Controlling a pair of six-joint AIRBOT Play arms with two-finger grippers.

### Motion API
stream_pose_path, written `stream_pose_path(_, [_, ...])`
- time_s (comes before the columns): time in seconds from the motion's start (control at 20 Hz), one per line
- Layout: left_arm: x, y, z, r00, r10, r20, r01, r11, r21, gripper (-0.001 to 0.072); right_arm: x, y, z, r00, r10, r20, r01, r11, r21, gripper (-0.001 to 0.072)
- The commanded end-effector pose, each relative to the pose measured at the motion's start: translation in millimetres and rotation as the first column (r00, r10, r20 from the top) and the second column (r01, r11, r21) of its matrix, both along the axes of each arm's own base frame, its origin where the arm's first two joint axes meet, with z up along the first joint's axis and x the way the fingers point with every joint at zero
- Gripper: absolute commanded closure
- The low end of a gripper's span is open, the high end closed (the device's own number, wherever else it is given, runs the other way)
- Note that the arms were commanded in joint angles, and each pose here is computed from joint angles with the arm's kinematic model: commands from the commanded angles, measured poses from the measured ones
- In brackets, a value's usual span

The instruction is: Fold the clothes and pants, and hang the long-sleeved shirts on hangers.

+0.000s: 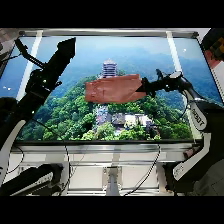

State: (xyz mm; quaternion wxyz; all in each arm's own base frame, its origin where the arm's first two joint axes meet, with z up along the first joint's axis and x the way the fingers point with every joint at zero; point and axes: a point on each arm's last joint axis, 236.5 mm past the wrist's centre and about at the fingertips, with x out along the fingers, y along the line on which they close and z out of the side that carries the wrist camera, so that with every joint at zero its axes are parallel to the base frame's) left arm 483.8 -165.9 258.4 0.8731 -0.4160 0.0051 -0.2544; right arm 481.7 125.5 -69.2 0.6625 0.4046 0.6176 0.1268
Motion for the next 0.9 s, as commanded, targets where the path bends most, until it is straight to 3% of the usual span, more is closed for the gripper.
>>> stream_pose_path(0.0, [0.0, 0.3, 0.6, 1.0, 0.001, 0.0, -0.001, 1.0, -0.003, 0.022, -7.8, -72.6, 9.3, 0.997, -0.08, -0.023, 0.074, 0.979, -0.19, 0.0705])
stream_pose_path(0.25, [0.0, 0.4, 0.6, 1.0, 0.001, 0.0, -0.001, 1.0, -0.004, 0.0221, -64.6, -231.5, 33.9, 0.96, -0.265, -0.086, 0.206, 0.882, -0.425, 0.0706])
stream_pose_path(0.45, [0.0, 0.4, 0.6, 1.0, 0.001, 0.0, -0.001, 1.0, -0.004, 0.0221, -129.2, -354.1, 62.7, 0.872, -0.487, -0.048, 0.385, 0.742, -0.549, 0.0706])
stream_pose_path(0.85, [0.2, 0.3, 0.2, 1.0, 0.001, -0.001, -0.001, 1.0, -0.004, 0.0221, -293.3, -455.8, 69.7, 0.675, -0.707, -0.211, 0.417, 0.602, -0.681, 0.0705])
